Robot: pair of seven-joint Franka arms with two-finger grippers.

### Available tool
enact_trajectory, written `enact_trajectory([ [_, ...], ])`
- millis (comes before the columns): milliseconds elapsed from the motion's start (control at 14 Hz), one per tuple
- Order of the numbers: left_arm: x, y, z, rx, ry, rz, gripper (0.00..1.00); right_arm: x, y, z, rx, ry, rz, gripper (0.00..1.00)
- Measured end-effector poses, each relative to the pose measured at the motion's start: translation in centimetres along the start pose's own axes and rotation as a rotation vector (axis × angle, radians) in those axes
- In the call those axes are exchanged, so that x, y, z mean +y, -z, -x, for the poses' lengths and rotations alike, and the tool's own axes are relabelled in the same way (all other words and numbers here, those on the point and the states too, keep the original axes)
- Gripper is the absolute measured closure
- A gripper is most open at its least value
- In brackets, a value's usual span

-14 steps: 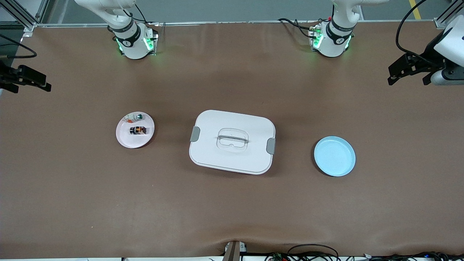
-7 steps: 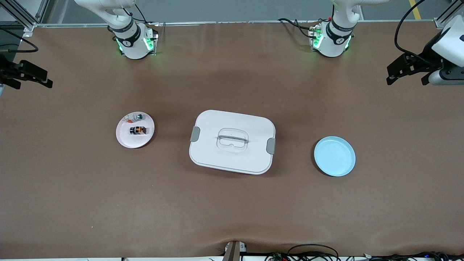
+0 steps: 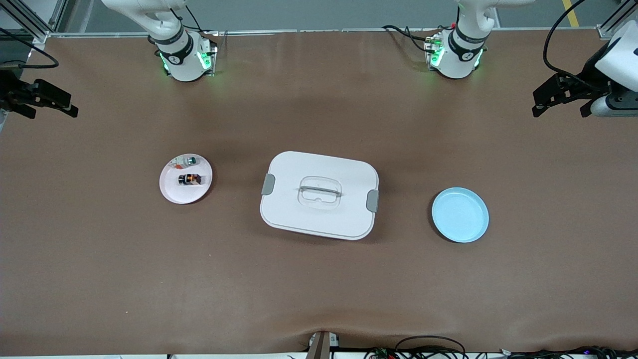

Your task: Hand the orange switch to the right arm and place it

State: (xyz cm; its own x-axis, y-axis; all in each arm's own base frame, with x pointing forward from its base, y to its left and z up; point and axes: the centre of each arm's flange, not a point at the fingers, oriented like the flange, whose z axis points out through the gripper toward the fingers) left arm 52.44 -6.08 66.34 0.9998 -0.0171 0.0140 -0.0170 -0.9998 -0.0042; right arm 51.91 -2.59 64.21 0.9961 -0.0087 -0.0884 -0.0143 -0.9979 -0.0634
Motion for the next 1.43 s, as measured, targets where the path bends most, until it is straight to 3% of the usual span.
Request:
enact_trajectory([
  [358, -0.1, 0.1, 0.0, 0.001, 0.001, 0.000, 0.00, -0.2, -0.1, 0.1, 0.000, -0.024, 0.000, 0.00],
  [1003, -0.1, 0.1, 0.0, 0.001, 0.002, 0.000, 0.00, -1.5, 0.3, 0.3, 0.100, 0.004, 0.018, 0.00],
  [1433, -0.1, 0.1, 0.0, 0.001, 0.003, 0.000, 0.00, -2.0, 0.2, 0.2, 0.108, 0.014, 0.032, 0.00],
])
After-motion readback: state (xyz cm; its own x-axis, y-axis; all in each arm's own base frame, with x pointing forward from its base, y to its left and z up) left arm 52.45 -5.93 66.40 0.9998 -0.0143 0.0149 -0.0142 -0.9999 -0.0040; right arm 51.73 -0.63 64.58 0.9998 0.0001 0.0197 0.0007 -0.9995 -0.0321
